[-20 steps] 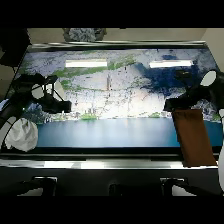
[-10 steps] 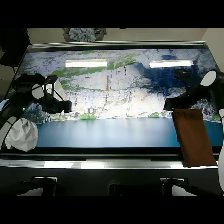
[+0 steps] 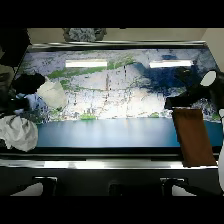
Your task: Fold the shirts.
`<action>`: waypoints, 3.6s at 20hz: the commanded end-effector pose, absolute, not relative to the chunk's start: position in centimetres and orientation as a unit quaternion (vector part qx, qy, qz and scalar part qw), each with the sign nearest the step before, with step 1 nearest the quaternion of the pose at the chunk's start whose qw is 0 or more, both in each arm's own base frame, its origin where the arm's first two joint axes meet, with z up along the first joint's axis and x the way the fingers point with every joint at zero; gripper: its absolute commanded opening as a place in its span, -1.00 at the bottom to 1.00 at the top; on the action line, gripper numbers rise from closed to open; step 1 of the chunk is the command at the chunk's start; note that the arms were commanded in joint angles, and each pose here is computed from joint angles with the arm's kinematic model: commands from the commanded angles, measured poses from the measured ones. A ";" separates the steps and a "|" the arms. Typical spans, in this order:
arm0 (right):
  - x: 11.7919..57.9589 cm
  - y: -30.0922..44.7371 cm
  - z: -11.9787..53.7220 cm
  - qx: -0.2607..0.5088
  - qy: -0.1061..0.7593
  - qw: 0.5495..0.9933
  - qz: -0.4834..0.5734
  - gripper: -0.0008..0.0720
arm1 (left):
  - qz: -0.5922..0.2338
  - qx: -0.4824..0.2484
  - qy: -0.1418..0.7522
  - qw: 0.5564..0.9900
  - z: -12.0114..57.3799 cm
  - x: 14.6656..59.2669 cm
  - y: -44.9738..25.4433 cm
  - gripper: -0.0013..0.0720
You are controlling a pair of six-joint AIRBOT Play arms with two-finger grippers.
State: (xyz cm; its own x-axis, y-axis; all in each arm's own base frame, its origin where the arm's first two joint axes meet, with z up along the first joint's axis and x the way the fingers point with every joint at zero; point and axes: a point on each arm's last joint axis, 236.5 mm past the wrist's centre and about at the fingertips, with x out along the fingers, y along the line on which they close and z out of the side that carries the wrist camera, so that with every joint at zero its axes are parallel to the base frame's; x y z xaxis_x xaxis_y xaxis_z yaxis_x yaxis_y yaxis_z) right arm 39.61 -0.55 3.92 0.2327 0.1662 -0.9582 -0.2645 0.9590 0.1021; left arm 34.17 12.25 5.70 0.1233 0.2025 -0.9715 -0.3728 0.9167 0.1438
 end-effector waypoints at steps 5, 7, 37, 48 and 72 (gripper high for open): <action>37.7 0.0 3.6 -0.050 0.629 0.758 0.166 0.73 | 0.291 -0.278 0.605 0.687 -0.2 25.9 21.8 1.00; 37.2 0.2 3.6 -0.048 0.637 0.750 0.170 0.73 | 0.299 -0.275 0.589 0.699 -1.9 26.0 22.9 1.00; 32.9 2.3 10.4 -0.069 0.595 0.770 0.219 0.66 | -0.323 -0.240 0.286 0.870 27.6 30.7 -22.6 -0.89; 32.3 1.9 10.7 -0.093 0.595 0.766 0.225 0.68 | -0.346 -0.038 0.600 0.720 2.1 30.5 -32.9 0.95; 21.9 14.4 -1.0 0.006 0.656 0.613 0.440 0.96 | -0.200 -0.173 0.661 0.702 -9.4 36.0 -16.9 -0.64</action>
State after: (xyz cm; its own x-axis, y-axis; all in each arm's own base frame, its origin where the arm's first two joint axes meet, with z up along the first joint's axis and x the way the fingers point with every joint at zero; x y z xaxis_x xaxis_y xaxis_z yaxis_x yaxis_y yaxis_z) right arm 22.45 13.55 -0.79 -0.2326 0.5149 -0.8251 -0.5418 0.6359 0.5496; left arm 35.94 -16.30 -8.27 0.0548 -0.5009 -0.8637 0.0542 0.8653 -0.4984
